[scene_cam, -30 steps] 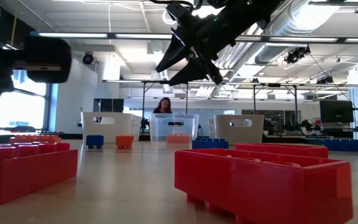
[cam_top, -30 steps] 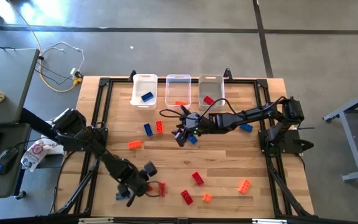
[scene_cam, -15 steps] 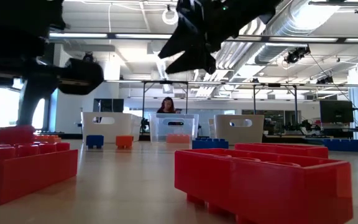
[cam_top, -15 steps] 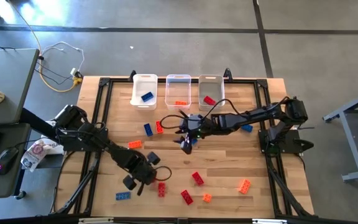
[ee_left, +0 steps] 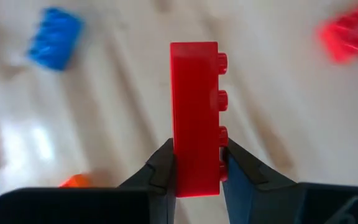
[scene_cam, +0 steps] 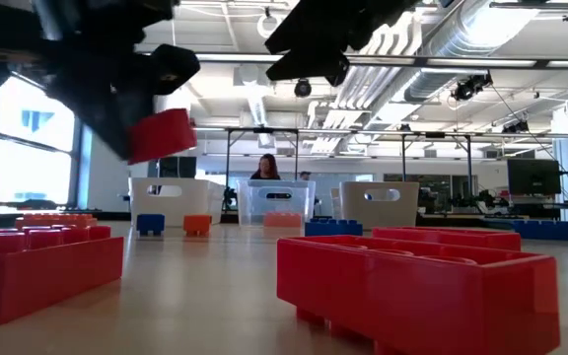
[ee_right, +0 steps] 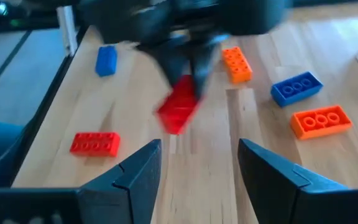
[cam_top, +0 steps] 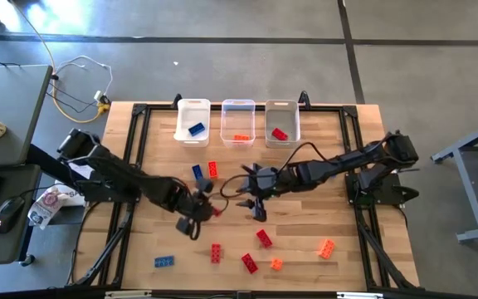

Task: Sort & place blocks by color
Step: Put the red game piece into the gray bin

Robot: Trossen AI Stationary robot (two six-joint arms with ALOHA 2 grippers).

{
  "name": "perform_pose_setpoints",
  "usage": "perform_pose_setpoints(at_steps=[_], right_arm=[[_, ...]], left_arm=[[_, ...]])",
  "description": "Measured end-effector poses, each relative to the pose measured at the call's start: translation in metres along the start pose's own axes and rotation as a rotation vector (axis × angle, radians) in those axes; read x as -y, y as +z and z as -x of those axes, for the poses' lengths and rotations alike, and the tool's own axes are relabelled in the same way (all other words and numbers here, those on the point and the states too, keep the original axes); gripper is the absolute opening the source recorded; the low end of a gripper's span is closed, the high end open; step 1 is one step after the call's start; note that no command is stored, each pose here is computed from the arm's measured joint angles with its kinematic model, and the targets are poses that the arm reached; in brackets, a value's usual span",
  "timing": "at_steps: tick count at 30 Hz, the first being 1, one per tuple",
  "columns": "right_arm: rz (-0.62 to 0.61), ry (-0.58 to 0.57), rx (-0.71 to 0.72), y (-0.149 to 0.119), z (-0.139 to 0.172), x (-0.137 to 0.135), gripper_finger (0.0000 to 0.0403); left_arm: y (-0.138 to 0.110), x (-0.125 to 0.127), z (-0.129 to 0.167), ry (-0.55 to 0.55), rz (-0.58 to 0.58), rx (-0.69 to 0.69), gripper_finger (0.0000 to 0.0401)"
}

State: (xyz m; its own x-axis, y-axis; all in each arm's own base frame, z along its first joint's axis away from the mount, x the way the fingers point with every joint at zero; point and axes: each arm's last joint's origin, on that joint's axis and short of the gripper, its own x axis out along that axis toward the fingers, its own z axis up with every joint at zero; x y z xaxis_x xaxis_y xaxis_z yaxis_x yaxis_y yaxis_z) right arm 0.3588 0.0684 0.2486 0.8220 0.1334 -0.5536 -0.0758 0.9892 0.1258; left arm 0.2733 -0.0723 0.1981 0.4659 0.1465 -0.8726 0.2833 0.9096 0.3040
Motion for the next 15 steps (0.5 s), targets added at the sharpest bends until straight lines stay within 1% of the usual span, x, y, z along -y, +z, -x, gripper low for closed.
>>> perform_pose_setpoints(at_steps=[5, 8, 12, 15], right_arm=[[0.136, -0.017, 0.003, -0.002, 0.001, -0.012, 0.0199], [0.213, -0.044, 0.007, -0.003, 0.001, -0.017, 0.0199], [0.277, -0.101, 0.01, -0.003, 0.001, -0.019, 0.0199], [0.293, -0.122, 0.01, -0.003, 0.001, -0.018, 0.0199]], left_arm=[[-0.001, -0.017, 0.002, 0.104, 0.117, 0.012, 0.0068], [0.001, -0.024, 0.001, 0.138, 0.168, 0.036, 0.0067], [0.008, -0.032, 0.0, 0.161, 0.217, 0.123, 0.0067], [0.014, -0.038, 0.001, 0.178, 0.237, 0.188, 0.007]])
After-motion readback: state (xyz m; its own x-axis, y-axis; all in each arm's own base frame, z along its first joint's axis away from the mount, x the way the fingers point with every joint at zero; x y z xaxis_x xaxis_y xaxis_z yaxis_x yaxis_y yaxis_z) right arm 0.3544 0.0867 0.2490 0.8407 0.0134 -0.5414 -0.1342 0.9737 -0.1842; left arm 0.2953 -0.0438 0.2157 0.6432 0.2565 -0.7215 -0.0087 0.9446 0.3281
